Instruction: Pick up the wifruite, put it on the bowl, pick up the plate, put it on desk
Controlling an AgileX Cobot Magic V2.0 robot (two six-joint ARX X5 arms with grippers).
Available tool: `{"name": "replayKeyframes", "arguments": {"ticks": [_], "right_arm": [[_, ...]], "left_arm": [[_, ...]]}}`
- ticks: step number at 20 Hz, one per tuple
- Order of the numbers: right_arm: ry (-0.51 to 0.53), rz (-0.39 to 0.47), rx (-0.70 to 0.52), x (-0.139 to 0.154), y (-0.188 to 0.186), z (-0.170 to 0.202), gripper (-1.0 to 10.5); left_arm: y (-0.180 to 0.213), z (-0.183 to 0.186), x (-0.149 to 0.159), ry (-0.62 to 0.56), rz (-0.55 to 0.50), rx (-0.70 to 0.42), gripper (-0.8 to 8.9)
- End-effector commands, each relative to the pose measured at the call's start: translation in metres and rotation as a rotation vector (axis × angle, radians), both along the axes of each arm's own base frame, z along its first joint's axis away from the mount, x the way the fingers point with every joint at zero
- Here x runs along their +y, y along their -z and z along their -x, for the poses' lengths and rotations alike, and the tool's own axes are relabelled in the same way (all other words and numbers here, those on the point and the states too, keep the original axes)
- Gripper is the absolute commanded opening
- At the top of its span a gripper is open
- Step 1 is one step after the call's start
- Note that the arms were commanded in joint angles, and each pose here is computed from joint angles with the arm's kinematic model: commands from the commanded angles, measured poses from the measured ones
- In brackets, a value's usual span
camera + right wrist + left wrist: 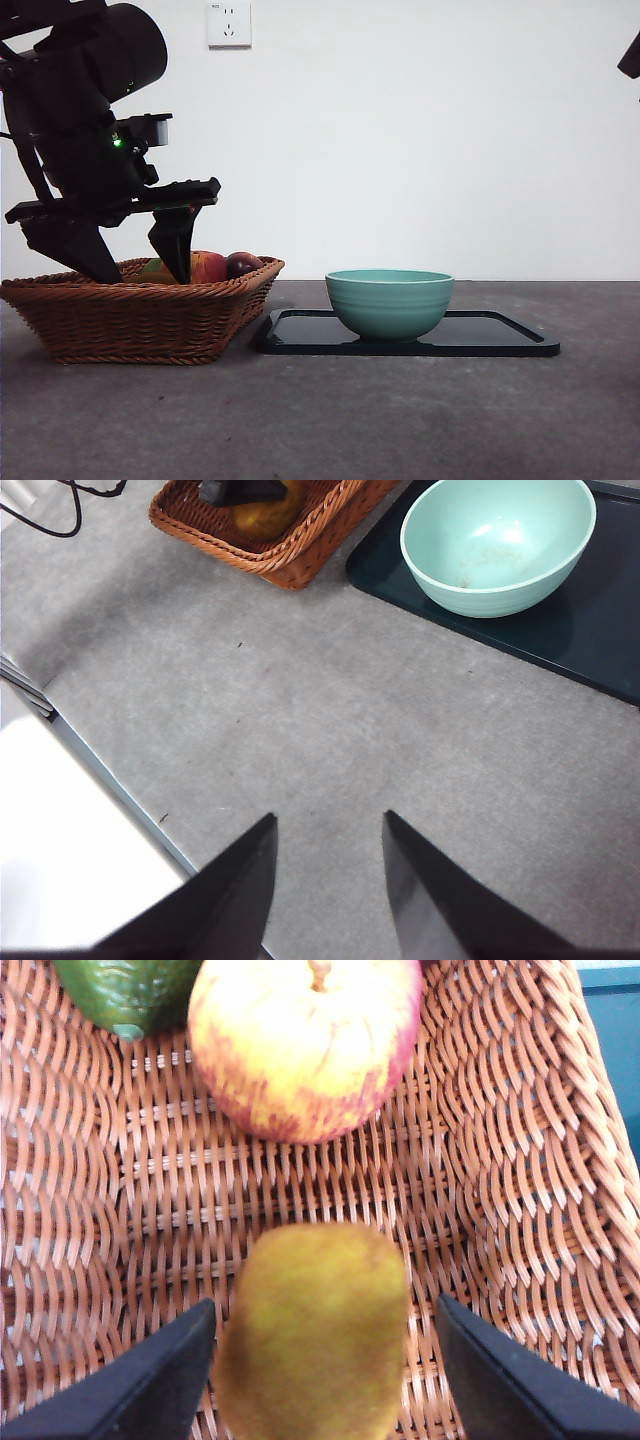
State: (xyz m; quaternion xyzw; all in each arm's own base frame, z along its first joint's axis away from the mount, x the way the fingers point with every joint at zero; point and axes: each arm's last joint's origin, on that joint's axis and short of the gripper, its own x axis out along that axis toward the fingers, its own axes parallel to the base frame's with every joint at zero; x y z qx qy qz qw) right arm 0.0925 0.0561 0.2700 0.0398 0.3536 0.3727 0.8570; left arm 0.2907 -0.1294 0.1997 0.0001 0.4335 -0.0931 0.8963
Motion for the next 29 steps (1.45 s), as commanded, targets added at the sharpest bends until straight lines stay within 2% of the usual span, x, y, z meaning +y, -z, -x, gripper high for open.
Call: {"name": "replayKeyframes", "arguments": {"ticks": [1, 6, 12, 19, 21, 25, 29], "right_arm": [[-0.011, -0.003, -0.015, 0.001, -0.003, 0.0, 1.7], [-0.011, -0.003, -0.017, 0.001, -0.003, 0.0, 1.7], [-0.011, -0.003, -0.017, 0.001, -0.003, 0.0, 1.7], [-0.01, -0.002, -0.017, 0.001, -0.003, 0.0, 1.7], [-0.01, -0.002, -0.017, 0.001, -0.003, 0.0, 1.7], [-0.009, -0.002, -0.017, 0.001, -0.003, 0.0, 1.7], [-0.008, -0.002, -0.017, 0.001, -0.003, 0.0, 1.7]], "left_arm": [[-0.014, 0.003, -0.001, 0.009, 0.016, -0.045, 3.55], [-0.056, 0.026, 0.01, 0.017, 0.056, -0.139, 3.53], [-0.099, 0.069, 0.024, 0.176, 0.174, -0.172, 3.52], [-0.12, 0.114, 0.035, 0.479, 0.331, -0.102, 3.52], [-0.12, 0.123, 0.037, 0.538, 0.347, -0.066, 3.52], [-0.115, 0.13, 0.04, 0.562, 0.314, -0.001, 3.52], [-0.114, 0.131, 0.04, 0.572, 0.304, 0.005, 3.48]]}}
